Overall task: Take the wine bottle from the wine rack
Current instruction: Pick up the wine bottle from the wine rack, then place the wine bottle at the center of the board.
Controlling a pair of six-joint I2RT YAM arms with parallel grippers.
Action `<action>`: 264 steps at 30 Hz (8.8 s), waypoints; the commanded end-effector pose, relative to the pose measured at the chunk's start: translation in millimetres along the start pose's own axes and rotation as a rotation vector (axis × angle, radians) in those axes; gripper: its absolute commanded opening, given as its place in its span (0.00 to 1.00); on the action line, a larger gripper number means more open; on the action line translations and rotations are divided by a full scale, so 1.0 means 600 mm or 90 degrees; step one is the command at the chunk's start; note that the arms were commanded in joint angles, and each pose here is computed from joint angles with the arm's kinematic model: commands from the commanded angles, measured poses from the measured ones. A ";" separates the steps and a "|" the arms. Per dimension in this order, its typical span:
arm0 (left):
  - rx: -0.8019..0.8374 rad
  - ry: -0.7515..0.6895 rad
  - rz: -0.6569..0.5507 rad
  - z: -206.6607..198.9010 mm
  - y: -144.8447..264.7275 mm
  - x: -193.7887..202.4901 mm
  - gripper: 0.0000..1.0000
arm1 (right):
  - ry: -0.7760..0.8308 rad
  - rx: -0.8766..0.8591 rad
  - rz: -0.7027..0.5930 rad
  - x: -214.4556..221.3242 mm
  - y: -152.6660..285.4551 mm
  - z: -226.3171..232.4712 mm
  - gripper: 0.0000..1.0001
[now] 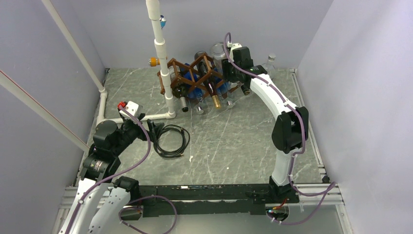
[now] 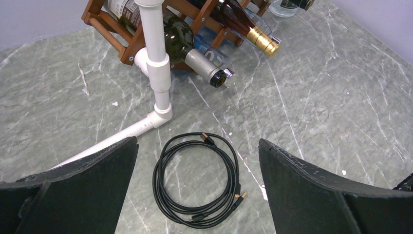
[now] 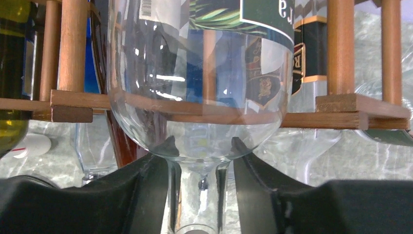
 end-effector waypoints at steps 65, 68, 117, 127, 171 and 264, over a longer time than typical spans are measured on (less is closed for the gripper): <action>0.008 0.004 -0.033 -0.001 0.000 -0.015 1.00 | -0.213 -0.314 -0.189 -0.177 0.155 -0.012 0.00; 0.009 0.004 -0.033 -0.002 -0.001 -0.015 1.00 | -0.215 -0.329 -0.188 -0.177 0.161 -0.008 0.00; 0.008 0.003 -0.038 -0.001 0.001 -0.017 0.99 | -0.159 -0.532 -0.188 -0.142 0.306 0.062 0.00; 0.012 0.003 -0.037 -0.002 0.000 -0.016 0.99 | -0.131 -0.583 -0.167 -0.093 0.354 0.079 0.00; 0.298 0.020 -0.064 -0.100 -0.016 -0.012 1.00 | 0.037 -0.652 0.094 0.186 0.375 0.072 0.00; 0.360 -0.230 -0.152 -0.344 -0.185 0.222 0.98 | 0.466 -0.355 0.598 0.324 0.319 0.003 0.05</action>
Point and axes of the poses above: each gripper's point midway between its finger pads, its own y axis back along the fingers, its own z axis along the line the jaws close on, x = y × z, the point moved 3 cm from there along y, back along the fingers, and after that the axes turned 4 degrees about -y, right-handed, at the moved point
